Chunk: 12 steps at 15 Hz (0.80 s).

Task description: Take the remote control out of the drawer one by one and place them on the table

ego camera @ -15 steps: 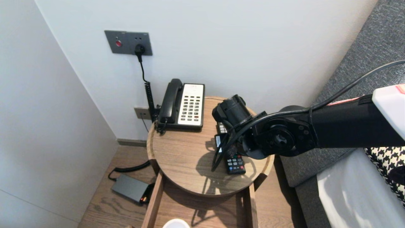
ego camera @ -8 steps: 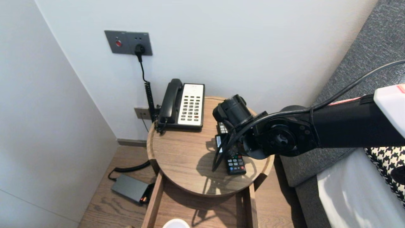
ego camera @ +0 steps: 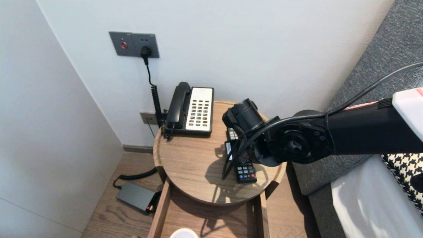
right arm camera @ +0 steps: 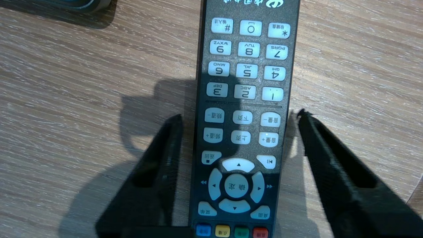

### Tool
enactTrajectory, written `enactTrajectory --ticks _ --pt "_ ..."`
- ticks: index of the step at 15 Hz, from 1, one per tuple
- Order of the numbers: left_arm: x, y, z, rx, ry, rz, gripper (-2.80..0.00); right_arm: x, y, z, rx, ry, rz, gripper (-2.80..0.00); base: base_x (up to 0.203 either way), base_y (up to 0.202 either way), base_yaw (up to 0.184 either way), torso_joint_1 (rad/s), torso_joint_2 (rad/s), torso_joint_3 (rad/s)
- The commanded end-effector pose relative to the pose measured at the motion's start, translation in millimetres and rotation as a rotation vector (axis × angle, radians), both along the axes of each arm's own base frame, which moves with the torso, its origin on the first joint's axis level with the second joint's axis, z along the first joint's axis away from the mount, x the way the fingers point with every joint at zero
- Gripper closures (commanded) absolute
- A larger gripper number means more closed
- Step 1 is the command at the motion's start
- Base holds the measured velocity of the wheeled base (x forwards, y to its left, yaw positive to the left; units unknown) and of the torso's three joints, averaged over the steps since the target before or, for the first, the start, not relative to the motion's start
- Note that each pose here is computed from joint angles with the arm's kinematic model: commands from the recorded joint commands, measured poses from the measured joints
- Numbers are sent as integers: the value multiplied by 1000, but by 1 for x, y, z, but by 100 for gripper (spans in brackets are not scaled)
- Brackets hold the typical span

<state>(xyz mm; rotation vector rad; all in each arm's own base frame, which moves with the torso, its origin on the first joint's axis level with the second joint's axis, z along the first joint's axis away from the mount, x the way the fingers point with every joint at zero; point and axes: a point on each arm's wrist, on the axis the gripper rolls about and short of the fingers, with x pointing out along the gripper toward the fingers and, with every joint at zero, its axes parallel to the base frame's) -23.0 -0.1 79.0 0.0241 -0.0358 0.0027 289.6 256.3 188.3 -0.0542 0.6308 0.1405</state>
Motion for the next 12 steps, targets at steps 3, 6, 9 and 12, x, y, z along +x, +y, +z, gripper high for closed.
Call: enactTrajectory --ticks 3,6,9,12 --pt "1 0 -3 0 9 0 0 -5 -3 12 18 -26 1 -280 0 0 0 0 0 0" --pt "1 0 -3 0 10 1 0 -18 -15 45 67 -93 11 -280 0 0 0 0 0 0" --pt "1 0 -3 0 11 1 0 -42 -37 79 75 -138 33 0 0 0 0 0 0 0" --pt "1 0 -3 1 11 -2 0 -80 -54 94 42 -61 94 0 0 0 0 0 0 0"
